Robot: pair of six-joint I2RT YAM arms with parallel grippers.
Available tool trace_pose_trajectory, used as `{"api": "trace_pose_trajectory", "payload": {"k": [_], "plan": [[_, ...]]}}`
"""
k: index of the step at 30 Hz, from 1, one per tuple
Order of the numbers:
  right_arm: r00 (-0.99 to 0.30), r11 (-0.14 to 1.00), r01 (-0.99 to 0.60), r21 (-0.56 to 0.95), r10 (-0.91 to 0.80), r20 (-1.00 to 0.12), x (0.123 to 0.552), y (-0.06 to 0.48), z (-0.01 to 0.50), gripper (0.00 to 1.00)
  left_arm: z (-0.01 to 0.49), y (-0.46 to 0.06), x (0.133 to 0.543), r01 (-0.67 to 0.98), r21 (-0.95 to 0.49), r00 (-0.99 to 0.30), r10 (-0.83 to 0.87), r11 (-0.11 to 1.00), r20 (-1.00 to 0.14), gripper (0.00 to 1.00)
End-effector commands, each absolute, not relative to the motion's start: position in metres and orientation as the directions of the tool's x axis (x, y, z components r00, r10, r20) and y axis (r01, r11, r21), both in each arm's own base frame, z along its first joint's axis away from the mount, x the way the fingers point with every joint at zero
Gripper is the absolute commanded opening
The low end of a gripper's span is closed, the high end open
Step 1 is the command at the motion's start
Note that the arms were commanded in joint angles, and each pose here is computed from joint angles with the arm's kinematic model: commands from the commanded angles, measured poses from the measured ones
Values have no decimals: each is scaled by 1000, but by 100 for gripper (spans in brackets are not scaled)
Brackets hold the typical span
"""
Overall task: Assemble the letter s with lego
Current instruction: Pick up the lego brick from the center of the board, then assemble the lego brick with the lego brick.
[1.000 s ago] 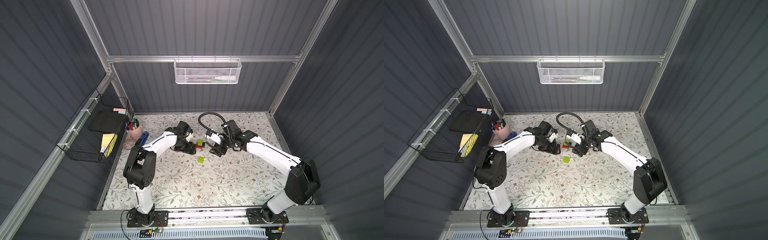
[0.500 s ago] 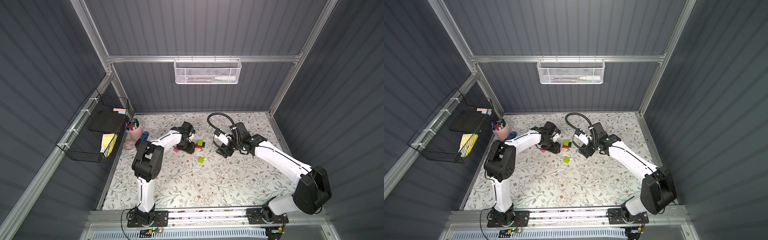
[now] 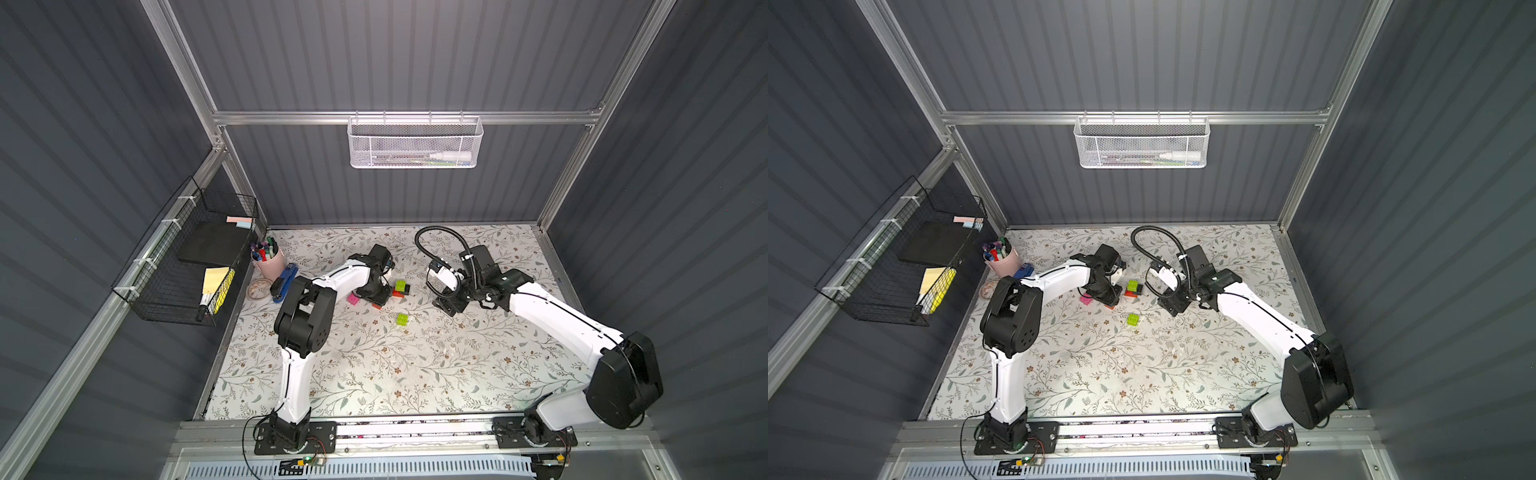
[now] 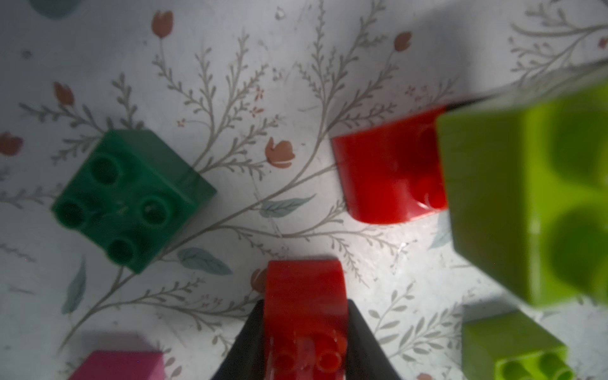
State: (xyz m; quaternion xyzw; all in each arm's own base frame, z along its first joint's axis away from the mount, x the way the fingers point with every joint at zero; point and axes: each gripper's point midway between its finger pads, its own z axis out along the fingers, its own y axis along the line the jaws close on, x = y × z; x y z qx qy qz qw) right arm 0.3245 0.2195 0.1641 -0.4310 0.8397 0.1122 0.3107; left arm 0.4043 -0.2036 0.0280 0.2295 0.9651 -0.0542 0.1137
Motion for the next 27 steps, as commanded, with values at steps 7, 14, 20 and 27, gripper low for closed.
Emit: {"api": "trace_pose_trajectory", "payload": {"k": [7,14,20,27], "plan": [[-451,624,-778,-78,-640,-621,323,213,168,82,61,-202,378,544,-70,-823,516,836,-237,29],[-477,648,-759,-58,-616,-627,325,207,167,83,95,-221,340,752,-167,-653,689,637,-313,28],[-512,676,-737,-7,-565,-647,324,204,160,83,110,-246,311,907,-214,-420,821,363,-387,29],[-565,690,-717,99,-492,-662,311,209,152,83,106,-276,299,966,-218,-220,888,141,-403,33]]}}
